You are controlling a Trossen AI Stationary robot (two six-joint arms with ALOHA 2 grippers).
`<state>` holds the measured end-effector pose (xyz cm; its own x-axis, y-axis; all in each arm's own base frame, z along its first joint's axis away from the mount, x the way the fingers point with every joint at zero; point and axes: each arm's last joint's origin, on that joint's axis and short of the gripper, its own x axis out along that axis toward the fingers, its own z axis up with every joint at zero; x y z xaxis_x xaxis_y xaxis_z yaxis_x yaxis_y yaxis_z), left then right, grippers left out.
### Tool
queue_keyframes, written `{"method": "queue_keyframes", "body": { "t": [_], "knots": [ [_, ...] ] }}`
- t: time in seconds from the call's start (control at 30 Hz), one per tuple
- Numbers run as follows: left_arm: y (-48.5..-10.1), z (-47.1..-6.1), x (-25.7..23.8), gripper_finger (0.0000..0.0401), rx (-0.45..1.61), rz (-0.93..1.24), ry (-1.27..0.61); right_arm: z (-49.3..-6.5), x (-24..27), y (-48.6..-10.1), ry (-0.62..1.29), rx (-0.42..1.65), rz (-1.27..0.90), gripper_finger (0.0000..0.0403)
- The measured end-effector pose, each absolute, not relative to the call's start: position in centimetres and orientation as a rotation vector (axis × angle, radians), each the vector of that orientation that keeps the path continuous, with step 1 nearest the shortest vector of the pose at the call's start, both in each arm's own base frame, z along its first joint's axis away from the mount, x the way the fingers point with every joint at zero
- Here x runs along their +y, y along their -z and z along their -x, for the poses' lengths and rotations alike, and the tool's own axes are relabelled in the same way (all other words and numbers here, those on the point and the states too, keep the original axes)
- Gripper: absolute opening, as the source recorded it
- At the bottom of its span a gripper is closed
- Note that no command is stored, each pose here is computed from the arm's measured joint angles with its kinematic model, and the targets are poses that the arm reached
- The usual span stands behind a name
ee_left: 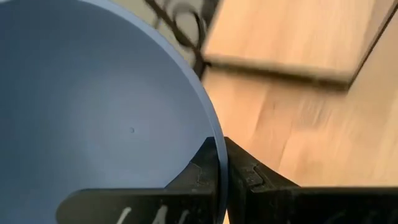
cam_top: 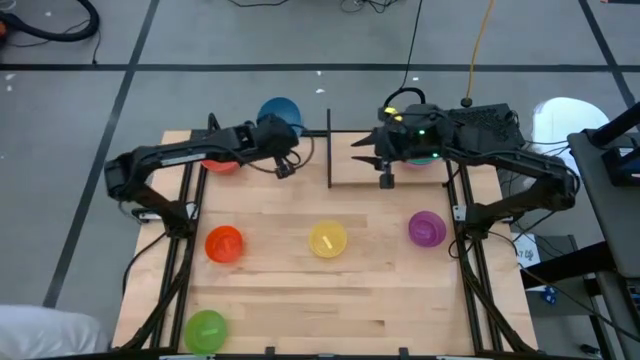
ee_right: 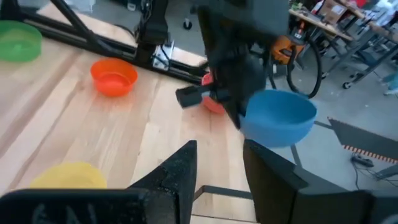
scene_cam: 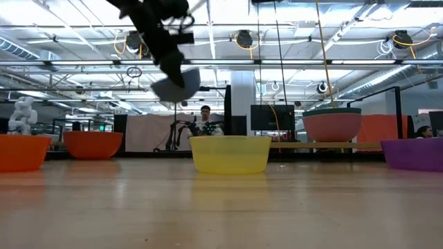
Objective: Place and stack bowls onto a shelf
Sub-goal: Stack the blue bowl on top of the green bowl on the shelf
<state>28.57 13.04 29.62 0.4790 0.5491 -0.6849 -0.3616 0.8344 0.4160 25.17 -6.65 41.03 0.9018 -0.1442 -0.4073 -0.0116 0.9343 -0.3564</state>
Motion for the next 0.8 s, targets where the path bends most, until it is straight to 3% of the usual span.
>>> {"method": "queue_keyframes", "body": {
  "t": [0.23,0.57,0.8],
  "knots": [
    [-34.2,-27.9,10.3,0.0004,0.697,-0.264,-0.609,-22.1,-5.8,-42.3,0.076,0.441,0.338,0.0123],
    [-40.7,-30.3,8.0,0.0004,0.503,-0.315,-0.560,-19.1,-5.0,-43.5,0.096,0.409,0.277,0.0123],
    [-41.4,-34.3,6.9,0.0004,0.504,-0.394,-0.481,-17.1,-4.4,-44.4,0.109,0.357,0.296,0.0123]
  ]
}}
